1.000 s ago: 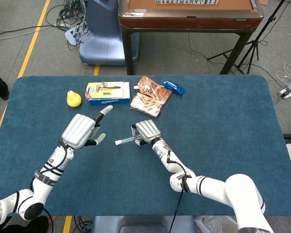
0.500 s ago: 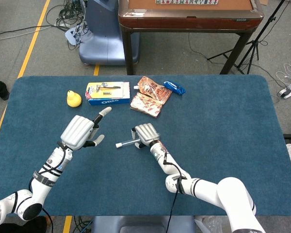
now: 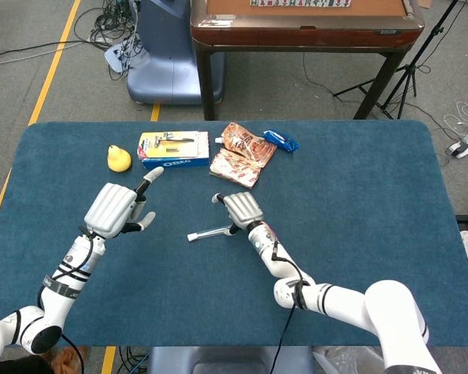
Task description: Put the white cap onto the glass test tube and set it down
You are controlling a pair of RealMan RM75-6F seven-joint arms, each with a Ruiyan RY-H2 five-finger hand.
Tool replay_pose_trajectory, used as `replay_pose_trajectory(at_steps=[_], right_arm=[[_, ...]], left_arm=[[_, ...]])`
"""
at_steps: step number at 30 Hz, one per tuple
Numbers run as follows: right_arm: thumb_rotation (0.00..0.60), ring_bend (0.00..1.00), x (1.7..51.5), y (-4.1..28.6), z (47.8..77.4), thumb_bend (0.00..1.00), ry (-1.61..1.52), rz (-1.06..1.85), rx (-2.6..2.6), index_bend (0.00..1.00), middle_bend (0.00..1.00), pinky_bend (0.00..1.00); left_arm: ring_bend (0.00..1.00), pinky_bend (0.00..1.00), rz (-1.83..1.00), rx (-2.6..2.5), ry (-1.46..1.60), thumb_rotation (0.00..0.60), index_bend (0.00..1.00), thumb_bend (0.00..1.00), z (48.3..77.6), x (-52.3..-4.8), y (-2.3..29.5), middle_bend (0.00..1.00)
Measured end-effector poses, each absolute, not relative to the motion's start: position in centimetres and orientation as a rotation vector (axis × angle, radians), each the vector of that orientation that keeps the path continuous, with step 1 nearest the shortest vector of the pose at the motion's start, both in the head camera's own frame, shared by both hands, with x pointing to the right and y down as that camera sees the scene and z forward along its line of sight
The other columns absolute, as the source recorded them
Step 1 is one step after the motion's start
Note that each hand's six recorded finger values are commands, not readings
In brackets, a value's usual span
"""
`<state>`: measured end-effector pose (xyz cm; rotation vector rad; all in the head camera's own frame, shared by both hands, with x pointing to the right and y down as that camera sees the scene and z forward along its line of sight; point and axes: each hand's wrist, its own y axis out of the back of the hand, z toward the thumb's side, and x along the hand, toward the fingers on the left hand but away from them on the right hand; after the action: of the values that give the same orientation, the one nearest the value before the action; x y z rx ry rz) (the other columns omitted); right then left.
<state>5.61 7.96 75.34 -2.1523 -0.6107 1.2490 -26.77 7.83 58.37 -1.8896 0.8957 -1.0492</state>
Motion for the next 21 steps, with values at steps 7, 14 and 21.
replay_pose_trajectory(at_steps=[7,14,21], right_arm=[[0.6,0.98,11.2,6.0,70.5,0.15,-0.667,1.22,-2.037,0.4,0.9,1.0],[0.6,0.71,22.4,6.3,63.4,0.17,-0.714,1.301,-1.831,0.4,0.68,0.94],[0.6,0.61,32.4,10.5,58.5,0.23,-0.77,1.413,-1.635,0.4,0.59,0.86]], left_arm=[[0.61,0.88,-1.213,-1.783,0.939,0.6,0.13,0.3,58.6,-32.6,8.4,0.59],[0.36,0.56,-1.397,-1.64,0.983,0.6,0.17,0.3,58.3,-39.9,10.5,0.37],[0.3,0.44,-1.484,-1.523,1.022,0.6,0.16,0.3,57.6,-44.8,13.5,0.31]])
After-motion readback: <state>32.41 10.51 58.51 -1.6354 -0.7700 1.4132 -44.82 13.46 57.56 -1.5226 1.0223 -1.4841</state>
